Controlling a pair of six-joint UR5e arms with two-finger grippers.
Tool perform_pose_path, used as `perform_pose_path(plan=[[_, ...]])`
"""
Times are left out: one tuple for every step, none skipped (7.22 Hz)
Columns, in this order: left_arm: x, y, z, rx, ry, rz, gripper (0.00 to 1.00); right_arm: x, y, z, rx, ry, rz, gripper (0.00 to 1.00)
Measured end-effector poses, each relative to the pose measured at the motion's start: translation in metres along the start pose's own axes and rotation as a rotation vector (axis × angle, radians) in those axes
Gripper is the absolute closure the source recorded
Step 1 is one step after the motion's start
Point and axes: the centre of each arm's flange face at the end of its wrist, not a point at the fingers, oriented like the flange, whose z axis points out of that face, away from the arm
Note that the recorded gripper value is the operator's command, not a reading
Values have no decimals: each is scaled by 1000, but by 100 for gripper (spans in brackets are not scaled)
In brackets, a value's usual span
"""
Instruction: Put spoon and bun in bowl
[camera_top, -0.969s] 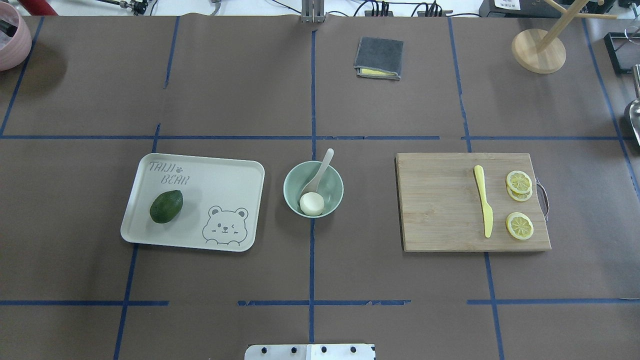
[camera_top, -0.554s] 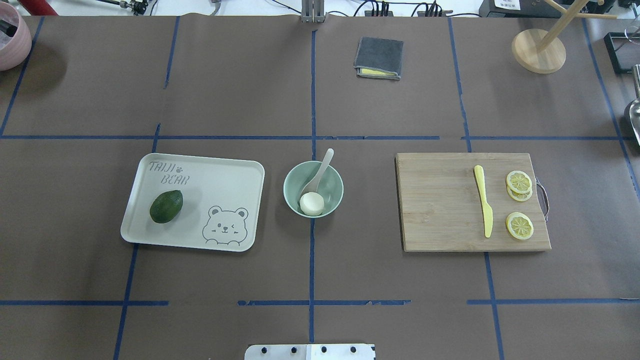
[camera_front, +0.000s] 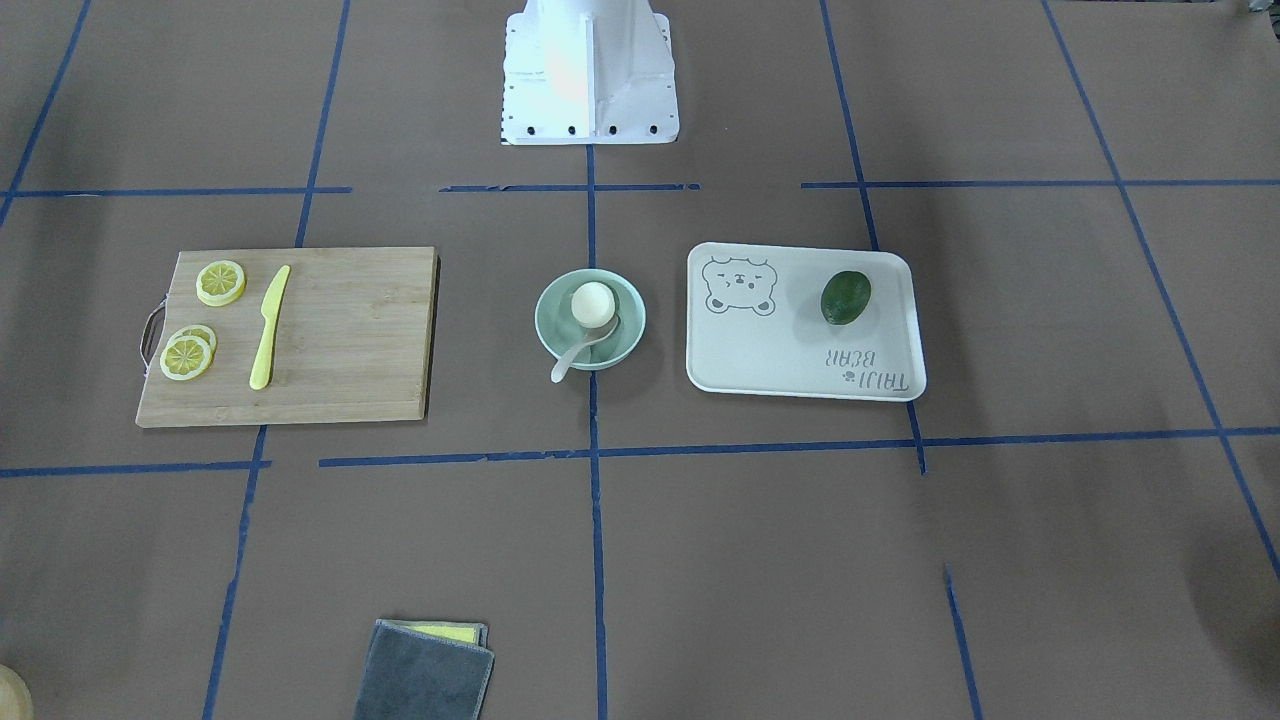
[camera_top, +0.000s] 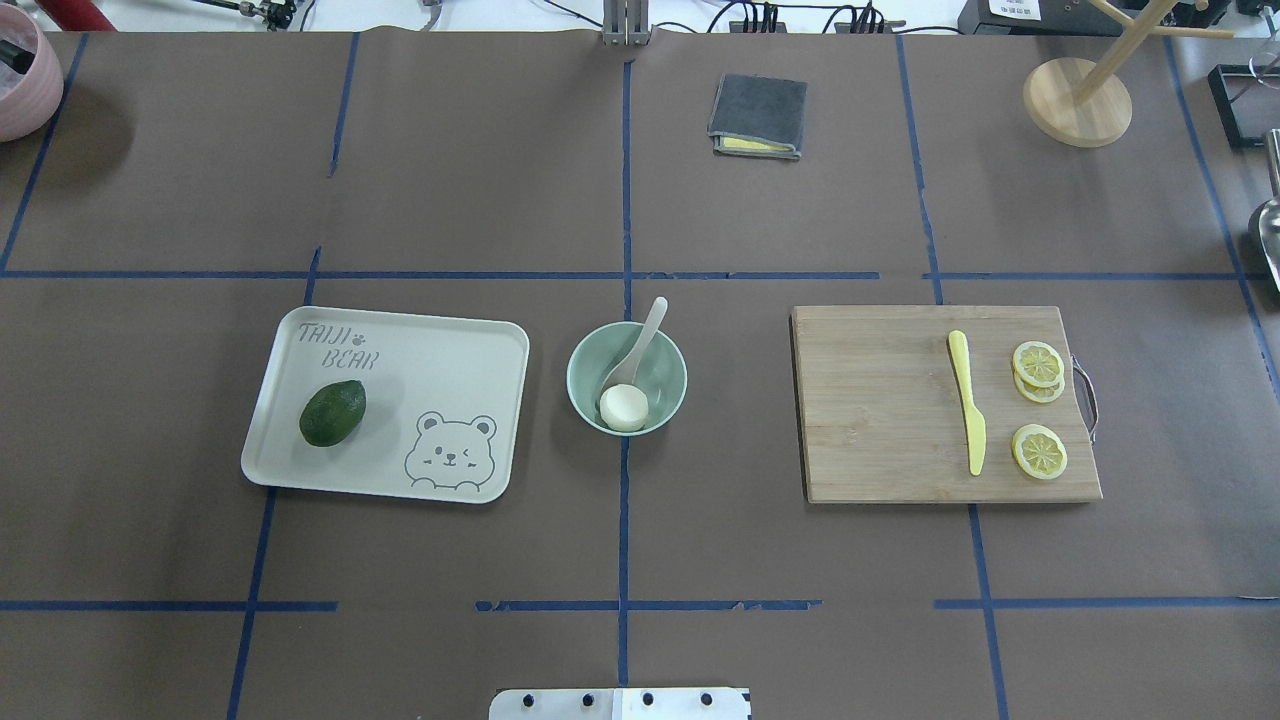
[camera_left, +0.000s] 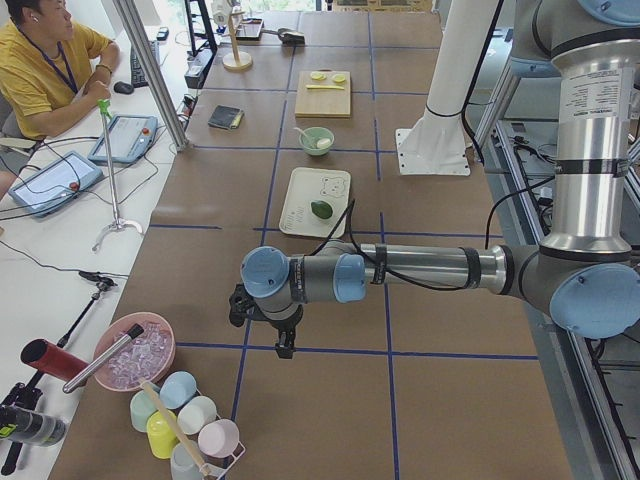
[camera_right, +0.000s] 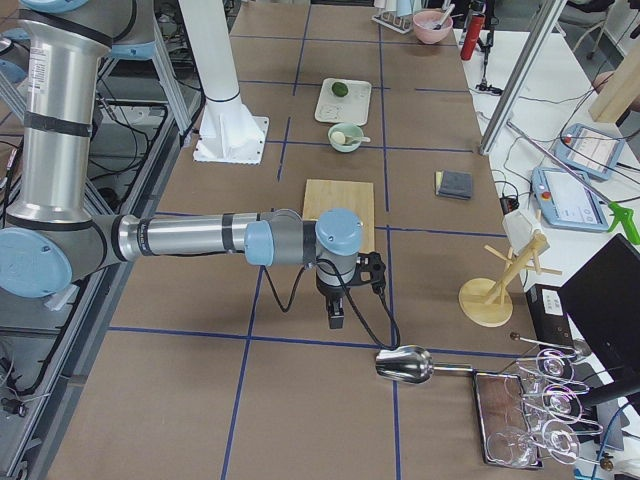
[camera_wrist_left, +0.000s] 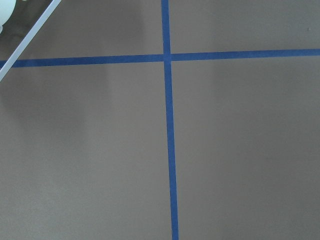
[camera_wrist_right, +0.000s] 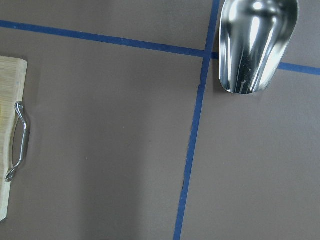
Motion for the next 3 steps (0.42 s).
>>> perform_pose_path(plan=[[-2,0,-1,3,-1,-6,0,0,0,0,0,-1,0,0],[-3,0,-2,4,-2,-10,0,0,0,-1,1,-1,0,0],[-3,-1,-2,4,-3,-12,0,-1,-1,-1,3,-1,-2,0]])
